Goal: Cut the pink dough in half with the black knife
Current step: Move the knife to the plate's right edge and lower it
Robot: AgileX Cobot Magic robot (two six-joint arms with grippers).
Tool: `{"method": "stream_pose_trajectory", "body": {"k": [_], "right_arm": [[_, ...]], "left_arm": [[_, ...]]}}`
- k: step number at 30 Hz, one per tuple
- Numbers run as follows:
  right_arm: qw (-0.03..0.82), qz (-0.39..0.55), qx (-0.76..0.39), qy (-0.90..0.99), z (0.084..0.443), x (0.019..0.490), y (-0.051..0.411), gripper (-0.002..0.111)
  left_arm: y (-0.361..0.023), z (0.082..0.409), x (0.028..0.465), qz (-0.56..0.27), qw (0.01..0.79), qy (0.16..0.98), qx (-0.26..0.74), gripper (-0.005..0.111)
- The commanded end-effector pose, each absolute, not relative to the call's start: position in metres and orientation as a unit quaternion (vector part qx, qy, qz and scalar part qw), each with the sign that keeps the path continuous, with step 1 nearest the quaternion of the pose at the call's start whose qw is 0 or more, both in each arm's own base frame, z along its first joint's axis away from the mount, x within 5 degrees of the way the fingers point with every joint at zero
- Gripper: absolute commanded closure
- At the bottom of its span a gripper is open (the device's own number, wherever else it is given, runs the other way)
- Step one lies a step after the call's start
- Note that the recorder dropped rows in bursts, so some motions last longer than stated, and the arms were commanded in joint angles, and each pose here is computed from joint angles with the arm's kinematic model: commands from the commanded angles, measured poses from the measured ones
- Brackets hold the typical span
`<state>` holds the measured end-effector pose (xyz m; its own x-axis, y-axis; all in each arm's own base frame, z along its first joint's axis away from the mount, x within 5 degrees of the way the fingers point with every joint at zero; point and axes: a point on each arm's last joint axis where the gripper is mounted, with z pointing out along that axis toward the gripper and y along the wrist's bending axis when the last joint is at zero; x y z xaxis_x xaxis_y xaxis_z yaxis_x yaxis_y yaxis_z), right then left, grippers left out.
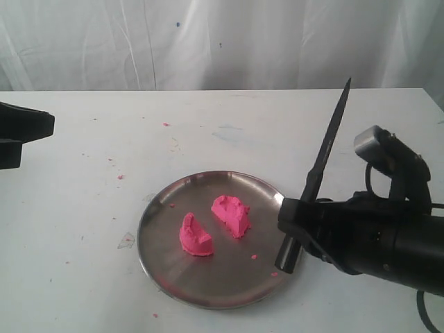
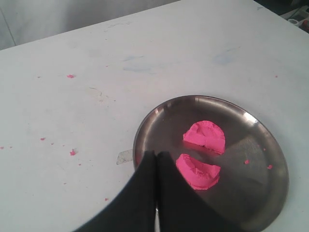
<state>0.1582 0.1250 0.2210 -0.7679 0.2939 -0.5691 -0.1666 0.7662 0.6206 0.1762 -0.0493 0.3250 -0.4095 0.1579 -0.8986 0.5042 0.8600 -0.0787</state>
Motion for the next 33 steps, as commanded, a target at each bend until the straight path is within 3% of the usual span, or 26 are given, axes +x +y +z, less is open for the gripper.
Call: {"method": "stream_pose_trajectory", "body": {"k": [1,13,33], "right_arm": [[0.303,0.350,0.035,0.886,0.209,0.157,0.127,0.108],[0.205,0.440,0.062,0.872,0.188,0.181,0.115,0.108],[0.138,0.388,0.038,0.910,0.132,0.231,0.134,0.108]], "left_arm": [[-0.051,0.325,0.174,-0.183,0.504,0.821,0.198,0.107],[-0.051,0.325,0.174,-0.183,0.504,0.821,0.198,0.107],[-0.051,0.325,0.174,-0.183,0.504,0.821,0.198,0.107]]}}
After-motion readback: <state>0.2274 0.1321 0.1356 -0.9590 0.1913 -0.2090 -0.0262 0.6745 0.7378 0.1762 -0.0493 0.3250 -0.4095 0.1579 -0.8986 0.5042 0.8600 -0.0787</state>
